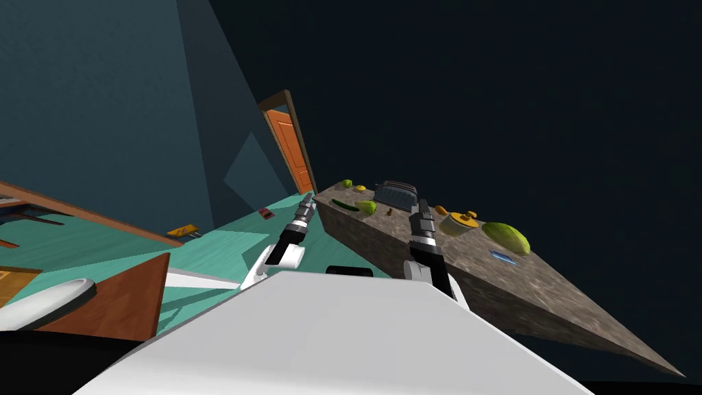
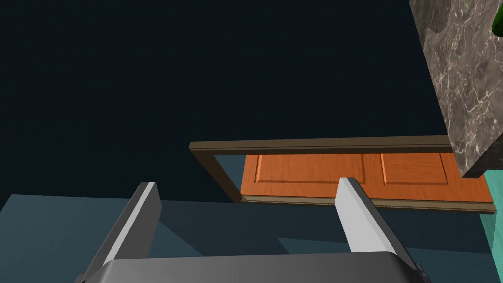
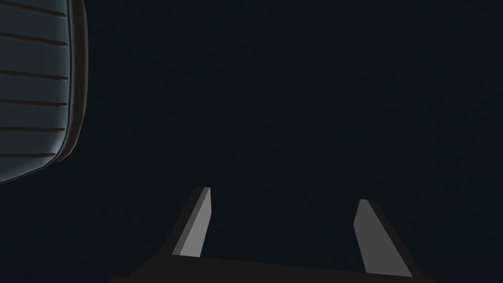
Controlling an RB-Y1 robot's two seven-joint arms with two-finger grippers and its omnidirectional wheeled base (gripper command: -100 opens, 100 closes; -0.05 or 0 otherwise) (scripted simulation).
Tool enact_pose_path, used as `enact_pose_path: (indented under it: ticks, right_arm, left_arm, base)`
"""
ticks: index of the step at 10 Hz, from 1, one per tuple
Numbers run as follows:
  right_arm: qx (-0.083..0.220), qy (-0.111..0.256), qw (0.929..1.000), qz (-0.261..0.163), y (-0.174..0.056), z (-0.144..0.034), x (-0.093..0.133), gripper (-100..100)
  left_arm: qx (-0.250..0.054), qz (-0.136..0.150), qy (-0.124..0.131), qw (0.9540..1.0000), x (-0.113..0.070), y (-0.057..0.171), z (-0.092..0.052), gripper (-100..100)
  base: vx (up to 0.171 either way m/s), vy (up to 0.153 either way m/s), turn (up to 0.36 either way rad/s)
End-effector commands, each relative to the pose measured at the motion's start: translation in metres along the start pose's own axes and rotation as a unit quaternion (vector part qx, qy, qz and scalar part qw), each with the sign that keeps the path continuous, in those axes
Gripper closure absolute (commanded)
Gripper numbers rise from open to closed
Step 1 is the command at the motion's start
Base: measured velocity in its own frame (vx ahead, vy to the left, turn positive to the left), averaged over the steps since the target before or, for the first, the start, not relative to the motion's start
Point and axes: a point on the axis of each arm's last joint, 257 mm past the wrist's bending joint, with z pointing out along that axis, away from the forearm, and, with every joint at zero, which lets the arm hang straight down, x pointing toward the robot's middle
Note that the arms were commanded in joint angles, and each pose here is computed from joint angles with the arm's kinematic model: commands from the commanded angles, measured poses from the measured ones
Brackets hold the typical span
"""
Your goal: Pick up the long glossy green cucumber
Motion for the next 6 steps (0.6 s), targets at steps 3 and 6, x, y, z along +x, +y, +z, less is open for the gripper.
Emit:
enact_pose_path:
  ticks: [3,6]
  right_arm:
    - [0.0,0.0,1.0,0.0,0.0,0.0,0.0,0]
    - [0.0,0.0,1.0,0.0,0.0,0.0,0.0,0]
  left_arm:
    - [-0.036,0.008,0.002,0.9993,0.003,0.015,0.008,-100]
    - [-0.071,0.011,0.001,0.9974,0.002,0.031,0.011,-100]
  base:
    - [-0.011,0.011,-0.126]
    - [-0.008,0.012,-0.099]
